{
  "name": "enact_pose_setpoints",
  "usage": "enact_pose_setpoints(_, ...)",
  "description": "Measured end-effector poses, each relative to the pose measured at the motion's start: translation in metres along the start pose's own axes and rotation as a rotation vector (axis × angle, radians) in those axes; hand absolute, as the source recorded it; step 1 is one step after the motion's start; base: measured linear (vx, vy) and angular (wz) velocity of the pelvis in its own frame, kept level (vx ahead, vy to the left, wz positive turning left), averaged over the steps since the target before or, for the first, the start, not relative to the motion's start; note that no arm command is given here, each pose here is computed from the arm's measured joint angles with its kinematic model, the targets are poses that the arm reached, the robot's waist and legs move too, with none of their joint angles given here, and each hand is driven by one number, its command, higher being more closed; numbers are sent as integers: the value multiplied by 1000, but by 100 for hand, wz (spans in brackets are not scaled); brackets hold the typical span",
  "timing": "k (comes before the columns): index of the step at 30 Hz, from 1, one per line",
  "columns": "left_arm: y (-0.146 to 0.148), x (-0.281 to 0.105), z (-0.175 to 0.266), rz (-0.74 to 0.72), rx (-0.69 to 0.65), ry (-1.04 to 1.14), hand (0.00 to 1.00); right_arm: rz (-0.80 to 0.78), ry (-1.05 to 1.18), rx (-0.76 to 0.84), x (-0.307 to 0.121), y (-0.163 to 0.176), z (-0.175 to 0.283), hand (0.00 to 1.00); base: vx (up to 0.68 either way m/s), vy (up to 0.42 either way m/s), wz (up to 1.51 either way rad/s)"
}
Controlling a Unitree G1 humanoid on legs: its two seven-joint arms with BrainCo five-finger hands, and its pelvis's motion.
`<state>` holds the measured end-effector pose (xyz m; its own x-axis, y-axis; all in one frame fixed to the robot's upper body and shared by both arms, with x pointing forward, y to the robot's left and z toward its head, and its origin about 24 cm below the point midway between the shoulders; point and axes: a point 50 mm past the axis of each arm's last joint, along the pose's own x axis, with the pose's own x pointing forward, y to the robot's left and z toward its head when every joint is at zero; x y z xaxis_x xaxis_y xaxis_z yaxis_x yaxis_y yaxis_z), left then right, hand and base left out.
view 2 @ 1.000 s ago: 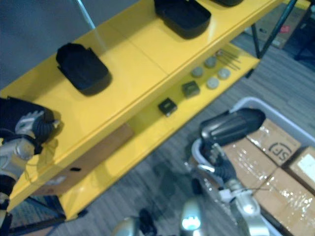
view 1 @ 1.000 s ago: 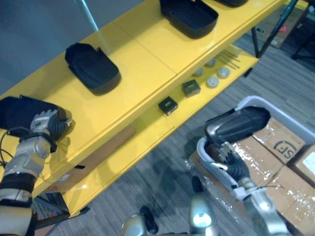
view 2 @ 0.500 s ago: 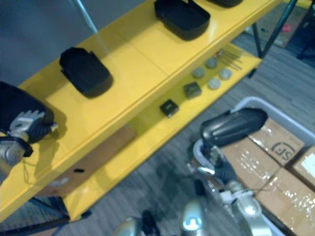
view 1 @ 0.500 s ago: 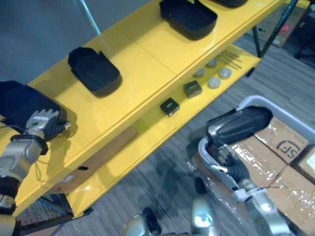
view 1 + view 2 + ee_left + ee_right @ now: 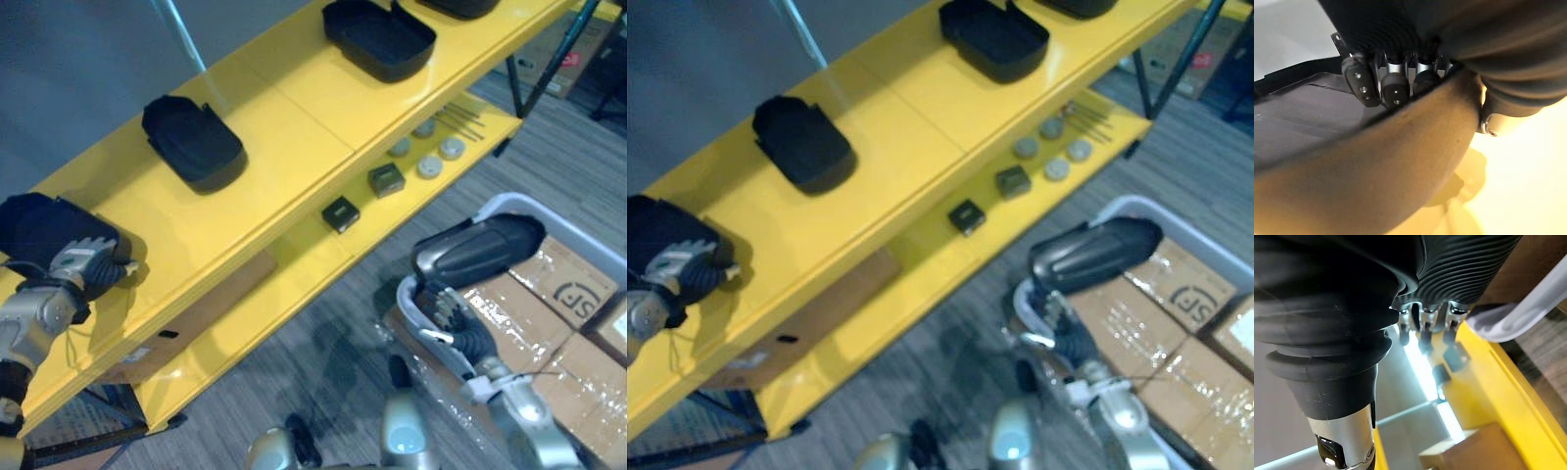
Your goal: Walk over and take plastic housings, then place them on the shelf
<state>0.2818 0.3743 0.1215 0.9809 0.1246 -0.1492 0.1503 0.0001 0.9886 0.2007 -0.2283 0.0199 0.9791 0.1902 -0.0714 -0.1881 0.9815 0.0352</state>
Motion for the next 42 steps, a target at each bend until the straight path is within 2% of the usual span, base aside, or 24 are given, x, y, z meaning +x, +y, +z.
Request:
enact_pose_setpoints(6, -1, 0, 1, 6, 16, -2, 100, 14, -11, -4, 3, 0, 3, 0, -17, 29, -2)
enact_pose_setpoints(10, -3, 2, 9, 30, 93, -55, 100, 20, -18, -9, 7, 0, 6, 0, -2, 9, -1)
enact_pose_setpoints(20, 5, 6, 23, 113, 96, -158, 100, 24, -29, -31, 10, -5, 13, 0, -28, 28, -3)
enact_pose_setpoints(26, 4, 6, 27, 100, 93, -190, 100, 40, -28, -33, 10, -5, 13, 0, -13, 7, 0)
enact_pose_setpoints(29, 0, 7, 31, 49, 93, -216, 100, 41, -29, -36, 10, -5, 13, 0, 6, 10, 0)
enact_pose_setpoints(30, 0, 7, 31, 39, 84, -215, 0, 41, -29, -36, 10, -5, 13, 0, 0, 0, 0)
enact_pose_setpoints(37, 9, 11, 32, 59, 63, -205, 0, 47, -45, -41, 15, -5, 18, 0, 8, 15, -2)
enact_pose_setpoints(42, 18, 13, 30, 137, 75, -183, 0, 48, -43, -41, 15, -5, 17, 0, -24, 3, 0)
